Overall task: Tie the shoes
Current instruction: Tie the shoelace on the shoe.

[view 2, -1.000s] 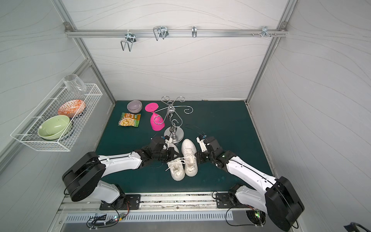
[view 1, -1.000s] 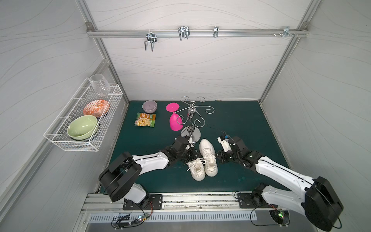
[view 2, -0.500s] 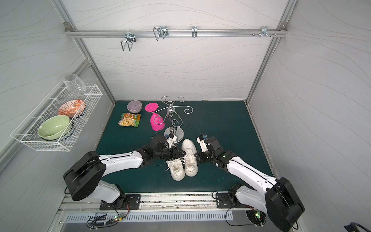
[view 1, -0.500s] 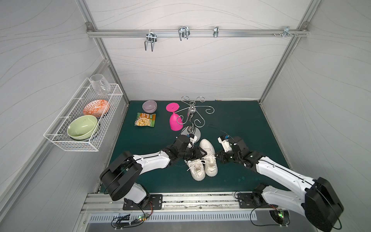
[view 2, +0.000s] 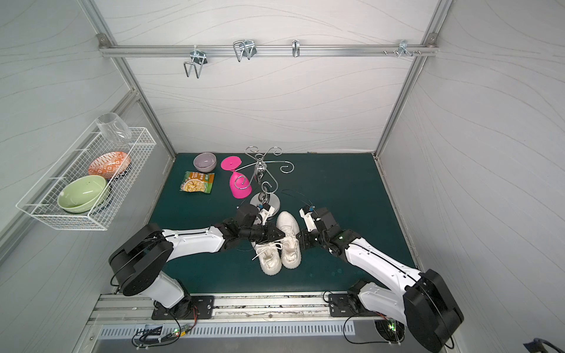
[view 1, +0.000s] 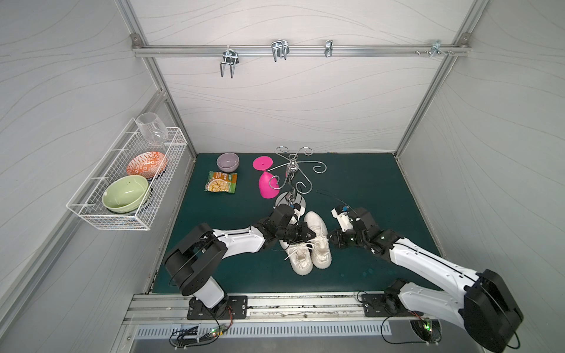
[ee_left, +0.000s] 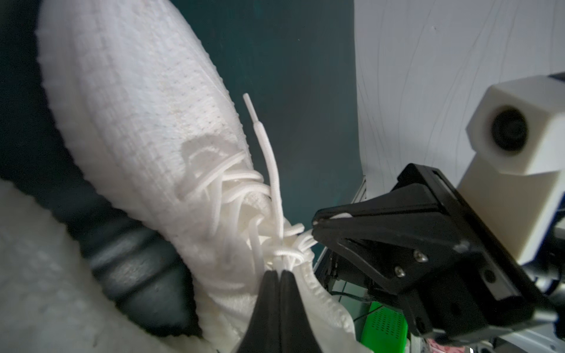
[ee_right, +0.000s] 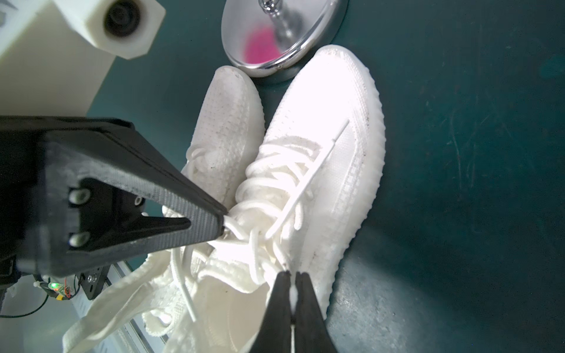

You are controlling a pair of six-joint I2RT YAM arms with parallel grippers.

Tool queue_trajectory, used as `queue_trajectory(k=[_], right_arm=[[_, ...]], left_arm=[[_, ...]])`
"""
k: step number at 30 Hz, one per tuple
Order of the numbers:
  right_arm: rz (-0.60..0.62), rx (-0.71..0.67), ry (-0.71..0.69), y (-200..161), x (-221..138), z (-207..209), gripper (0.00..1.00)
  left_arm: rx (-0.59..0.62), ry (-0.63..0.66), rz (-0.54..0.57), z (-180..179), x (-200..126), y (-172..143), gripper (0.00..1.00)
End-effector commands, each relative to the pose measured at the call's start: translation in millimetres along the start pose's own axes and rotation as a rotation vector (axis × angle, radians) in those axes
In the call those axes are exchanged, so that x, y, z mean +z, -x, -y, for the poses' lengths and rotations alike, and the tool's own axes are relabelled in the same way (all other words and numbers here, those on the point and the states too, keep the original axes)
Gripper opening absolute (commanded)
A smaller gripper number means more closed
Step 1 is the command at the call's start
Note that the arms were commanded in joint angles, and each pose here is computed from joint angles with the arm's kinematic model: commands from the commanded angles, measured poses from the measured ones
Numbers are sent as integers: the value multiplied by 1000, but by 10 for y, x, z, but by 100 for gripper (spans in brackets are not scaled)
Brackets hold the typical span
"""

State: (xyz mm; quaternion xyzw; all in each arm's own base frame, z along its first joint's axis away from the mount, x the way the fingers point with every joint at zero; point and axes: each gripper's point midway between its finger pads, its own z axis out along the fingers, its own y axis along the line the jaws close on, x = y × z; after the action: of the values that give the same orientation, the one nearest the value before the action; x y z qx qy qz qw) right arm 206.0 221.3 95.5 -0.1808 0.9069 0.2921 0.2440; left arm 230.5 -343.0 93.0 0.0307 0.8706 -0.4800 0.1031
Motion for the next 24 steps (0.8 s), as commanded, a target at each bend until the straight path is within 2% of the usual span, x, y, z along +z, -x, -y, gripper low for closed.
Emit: queue_trajectory(k=[1, 16, 24], right_arm=[[-6, 14, -11, -24, 2, 35, 0], [-19, 78, -110, -111, -66, 308, 0], [-20, 107, -137, -148, -87, 396, 0]], left_arm=[[35, -8, 33, 84, -36, 54, 0], [-56, 170, 111, -415, -288, 44, 0], [-78, 213, 128, -527, -340, 40, 0]])
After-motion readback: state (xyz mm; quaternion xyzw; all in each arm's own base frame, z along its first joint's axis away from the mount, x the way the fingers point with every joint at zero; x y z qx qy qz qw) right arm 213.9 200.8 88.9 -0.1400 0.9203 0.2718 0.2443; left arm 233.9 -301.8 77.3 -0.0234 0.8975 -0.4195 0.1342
